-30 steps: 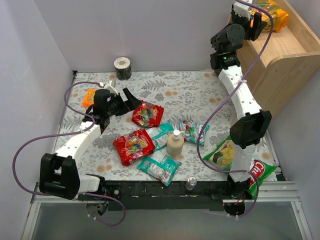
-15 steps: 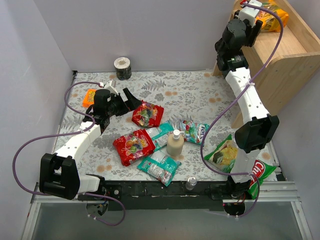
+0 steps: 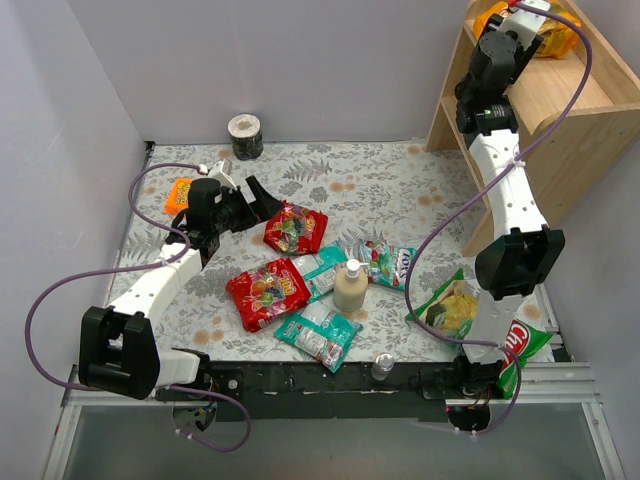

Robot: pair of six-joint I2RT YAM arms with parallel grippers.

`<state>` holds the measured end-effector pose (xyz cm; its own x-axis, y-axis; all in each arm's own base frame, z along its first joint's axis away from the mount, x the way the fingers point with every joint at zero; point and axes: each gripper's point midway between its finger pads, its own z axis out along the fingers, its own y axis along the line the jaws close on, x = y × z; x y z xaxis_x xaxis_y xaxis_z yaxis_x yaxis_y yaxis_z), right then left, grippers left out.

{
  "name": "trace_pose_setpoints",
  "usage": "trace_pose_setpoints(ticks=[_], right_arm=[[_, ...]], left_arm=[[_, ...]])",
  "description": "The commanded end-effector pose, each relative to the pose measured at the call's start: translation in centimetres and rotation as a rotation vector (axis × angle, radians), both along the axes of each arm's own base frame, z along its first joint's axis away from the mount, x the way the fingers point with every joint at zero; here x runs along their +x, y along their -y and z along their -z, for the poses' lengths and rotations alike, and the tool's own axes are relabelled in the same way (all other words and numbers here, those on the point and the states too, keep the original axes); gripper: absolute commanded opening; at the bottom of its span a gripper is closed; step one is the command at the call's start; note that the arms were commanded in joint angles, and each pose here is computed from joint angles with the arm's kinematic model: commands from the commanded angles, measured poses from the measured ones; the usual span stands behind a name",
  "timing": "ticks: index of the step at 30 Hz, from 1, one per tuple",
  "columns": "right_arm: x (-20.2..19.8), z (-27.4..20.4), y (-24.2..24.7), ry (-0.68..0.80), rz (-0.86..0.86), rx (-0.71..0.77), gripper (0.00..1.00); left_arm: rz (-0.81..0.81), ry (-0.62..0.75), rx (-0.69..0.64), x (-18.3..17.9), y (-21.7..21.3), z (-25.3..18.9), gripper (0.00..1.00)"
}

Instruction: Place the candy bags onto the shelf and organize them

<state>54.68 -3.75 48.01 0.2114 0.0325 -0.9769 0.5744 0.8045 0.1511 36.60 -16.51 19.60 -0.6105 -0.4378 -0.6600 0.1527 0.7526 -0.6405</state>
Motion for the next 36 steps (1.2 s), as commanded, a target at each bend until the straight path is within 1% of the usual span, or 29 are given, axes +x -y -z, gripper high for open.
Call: trace_pose_setpoints(ticks=[1, 10, 15, 20, 26, 29, 31, 32, 33, 34, 35, 36], right_arm=[[2.4, 0.9, -0.6, 0.001, -0.101, 0.007, 0.6], [4.9, 1.9, -0.2, 0.037, -0.146, 0.026, 0.59], [6.0, 2.2, -1.1, 0.058, -0.192, 0.022, 0.59], [6.4, 2.1, -1.5, 0.077, -0.217, 0.021, 0.59], [6.7, 1.8, -0.5, 0.106, -0.205, 0.026, 0.61], [6.0, 0.6, -0.4, 0.123, -0.213, 0.029, 0.64], [5.5, 0.7, -0.9, 0.116, -0.234, 0.032, 0.7], [4.3, -0.7, -1.1, 0.144, -0.252, 0.038, 0.71], [3.8, -1.2, -1.2, 0.153, -0.262, 0.04, 0.74], [3.5, -0.6, -1.4, 0.14, -0.272, 0.045, 0.76], [2.4, -2.1, -1.9, 0.164, -0.304, 0.044, 0.79], [2.0, -2.3, -2.2, 0.169, -0.32, 0.05, 0.84]], left_arm=[[0.004, 0.031, 0.008, 0.0, 0.1, -1.2, 0.98], [-0.002, 0.031, 0.012, 0.2, 0.0, -1.1, 0.98], [-0.001, 0.028, 0.013, 0.2, 0.0, -1.0, 0.98], [-0.002, 0.028, 0.013, 0.3, 0.0, -1.0, 0.98], [-0.004, 0.034, 0.015, 0.3, -0.1, -1.2, 0.98], [-0.002, 0.032, 0.012, 0.3, 0.0, -1.2, 0.98], [-0.002, 0.034, 0.011, 0.3, 0.0, -1.3, 0.98], [0.001, 0.035, 0.01, 0.3, 0.1, -1.3, 0.98], [-0.001, 0.032, 0.011, 0.4, 0.0, -1.2, 0.98], [-0.001, 0.037, 0.01, 0.4, 0.0, -1.4, 0.98], [-0.001, 0.036, 0.012, 0.4, 0.0, -1.4, 0.98], [-0.003, 0.035, 0.013, 0.4, 0.0, -1.3, 0.98]])
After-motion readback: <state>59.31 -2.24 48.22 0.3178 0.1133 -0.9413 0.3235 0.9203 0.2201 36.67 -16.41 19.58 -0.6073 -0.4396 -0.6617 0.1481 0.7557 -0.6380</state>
